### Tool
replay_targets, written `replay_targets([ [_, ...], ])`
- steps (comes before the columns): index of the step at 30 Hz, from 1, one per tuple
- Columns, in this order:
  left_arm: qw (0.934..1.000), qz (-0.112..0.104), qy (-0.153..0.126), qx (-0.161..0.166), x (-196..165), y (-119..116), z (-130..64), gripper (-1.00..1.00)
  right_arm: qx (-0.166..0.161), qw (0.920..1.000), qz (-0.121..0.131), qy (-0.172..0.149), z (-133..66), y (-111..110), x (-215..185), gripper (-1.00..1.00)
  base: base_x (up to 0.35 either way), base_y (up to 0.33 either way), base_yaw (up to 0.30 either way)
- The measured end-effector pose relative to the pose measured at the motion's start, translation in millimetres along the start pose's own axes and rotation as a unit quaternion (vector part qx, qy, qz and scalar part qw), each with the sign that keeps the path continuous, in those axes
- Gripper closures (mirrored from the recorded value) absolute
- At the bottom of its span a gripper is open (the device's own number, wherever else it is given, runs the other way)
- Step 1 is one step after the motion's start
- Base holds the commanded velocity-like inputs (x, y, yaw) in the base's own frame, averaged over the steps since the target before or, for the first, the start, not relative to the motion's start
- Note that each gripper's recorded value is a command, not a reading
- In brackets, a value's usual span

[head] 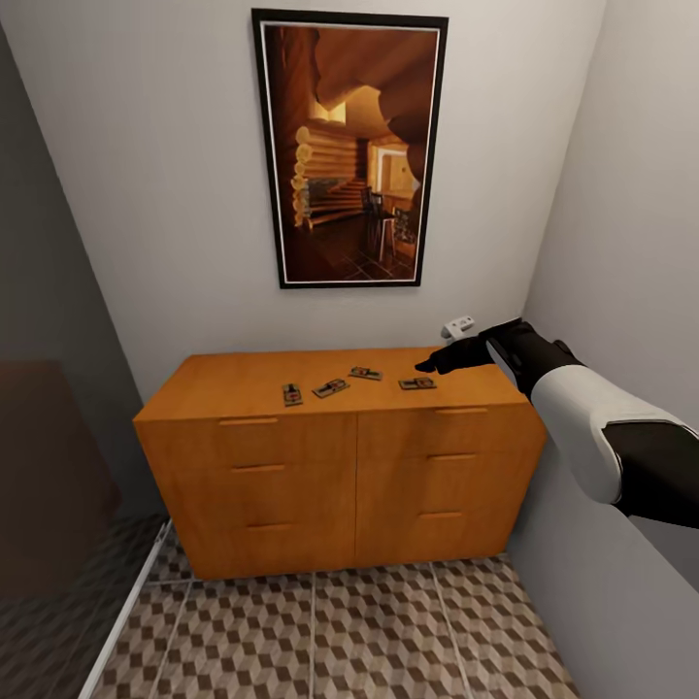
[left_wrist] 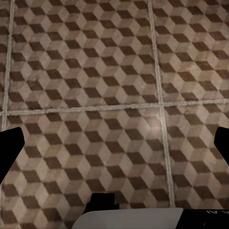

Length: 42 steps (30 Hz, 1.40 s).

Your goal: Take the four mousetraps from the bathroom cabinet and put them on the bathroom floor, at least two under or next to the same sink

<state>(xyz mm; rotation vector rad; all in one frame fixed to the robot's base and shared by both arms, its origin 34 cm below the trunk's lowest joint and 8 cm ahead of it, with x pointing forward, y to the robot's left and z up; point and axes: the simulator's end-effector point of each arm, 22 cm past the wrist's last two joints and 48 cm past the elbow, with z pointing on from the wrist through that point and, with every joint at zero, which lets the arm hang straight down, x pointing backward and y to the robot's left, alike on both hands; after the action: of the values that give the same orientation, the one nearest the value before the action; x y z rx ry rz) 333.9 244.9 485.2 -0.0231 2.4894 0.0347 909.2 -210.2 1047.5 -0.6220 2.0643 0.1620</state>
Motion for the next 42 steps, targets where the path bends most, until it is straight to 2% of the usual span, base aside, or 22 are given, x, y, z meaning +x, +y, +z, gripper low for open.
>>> replay_targets([
  [14, 1.0, 0.0, 0.0, 0.0, 0.3, -0.1, 0.0, -1.0, -0.034, 0.9993, -0.009, -0.011, -0.3, 17.8, -8.6, -1.0, 0.01, 0.0, 0.0],
  [31, 1.0, 0.0, 0.0, 0.0, 0.3, -0.1, 0.0, -1.0, -0.041, 0.999, -0.01, -0.012, 0.3, 22.8, -10.3, -1.0, 0.0, 0.0, 0.0],
  [42, 1.0, 0.001, 0.0, 0.0, 0.3, 0.9, 0.0, -1.0, -0.05, 0.9985, -0.014, -0.015, 4.5, 37.0, -15.4, -1.0, 0.0, 0.012, 0.0],
])
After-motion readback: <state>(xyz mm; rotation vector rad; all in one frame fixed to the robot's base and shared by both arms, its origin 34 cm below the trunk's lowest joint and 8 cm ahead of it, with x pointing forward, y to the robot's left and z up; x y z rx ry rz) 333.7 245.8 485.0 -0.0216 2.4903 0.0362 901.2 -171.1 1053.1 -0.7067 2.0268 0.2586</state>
